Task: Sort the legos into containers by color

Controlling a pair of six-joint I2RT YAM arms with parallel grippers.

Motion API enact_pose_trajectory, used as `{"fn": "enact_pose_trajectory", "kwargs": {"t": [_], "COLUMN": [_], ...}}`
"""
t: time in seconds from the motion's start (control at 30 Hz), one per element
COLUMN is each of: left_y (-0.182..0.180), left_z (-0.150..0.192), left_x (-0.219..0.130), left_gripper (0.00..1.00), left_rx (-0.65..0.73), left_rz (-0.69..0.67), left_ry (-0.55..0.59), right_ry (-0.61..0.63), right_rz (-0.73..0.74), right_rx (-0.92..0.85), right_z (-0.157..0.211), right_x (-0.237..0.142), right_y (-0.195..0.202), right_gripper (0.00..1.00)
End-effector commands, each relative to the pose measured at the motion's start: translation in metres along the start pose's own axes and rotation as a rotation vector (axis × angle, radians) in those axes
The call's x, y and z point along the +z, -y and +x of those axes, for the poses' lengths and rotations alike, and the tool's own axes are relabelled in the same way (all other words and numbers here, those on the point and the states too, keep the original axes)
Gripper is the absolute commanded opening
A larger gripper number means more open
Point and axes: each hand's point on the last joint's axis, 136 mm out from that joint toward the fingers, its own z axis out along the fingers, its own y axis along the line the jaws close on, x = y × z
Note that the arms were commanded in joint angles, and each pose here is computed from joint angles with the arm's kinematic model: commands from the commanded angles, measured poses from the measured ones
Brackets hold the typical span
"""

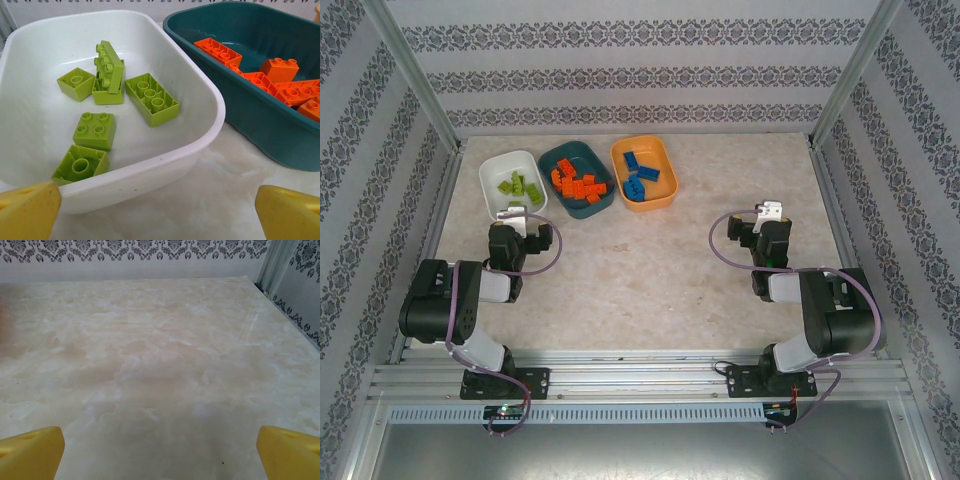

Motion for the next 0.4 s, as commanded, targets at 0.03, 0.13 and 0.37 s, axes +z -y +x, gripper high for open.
{"fn": "enact_pose_trajectory", "kwargs": {"t": [0.03,0.13,0.37], "left_y": [0.002,0.001,0.001], "left_z": [-0.005,-0.005,-0.004], "left_x": [0.001,0.001,0.001], "left_gripper": [1.00,1.00,1.00], "left_rx": [0.024,0.024,0.024], "left_rz": [-0.002,-0.002,-0.003], "left_ry": [0.003,0.003,0.002], "right_ry": [0.017,0.005,0.010], "right_rz": [-0.031,-0.083,-0.085], "right_rx": [-0.018,-0.027,-0.026], "right_z": [-0.005,-0.005,-0.005], "right_x": [0.002,0.004,0.003], "right_y": [-0.006,-0.013,-0.013], "right_gripper": [0.98,0.98,0.98]}}
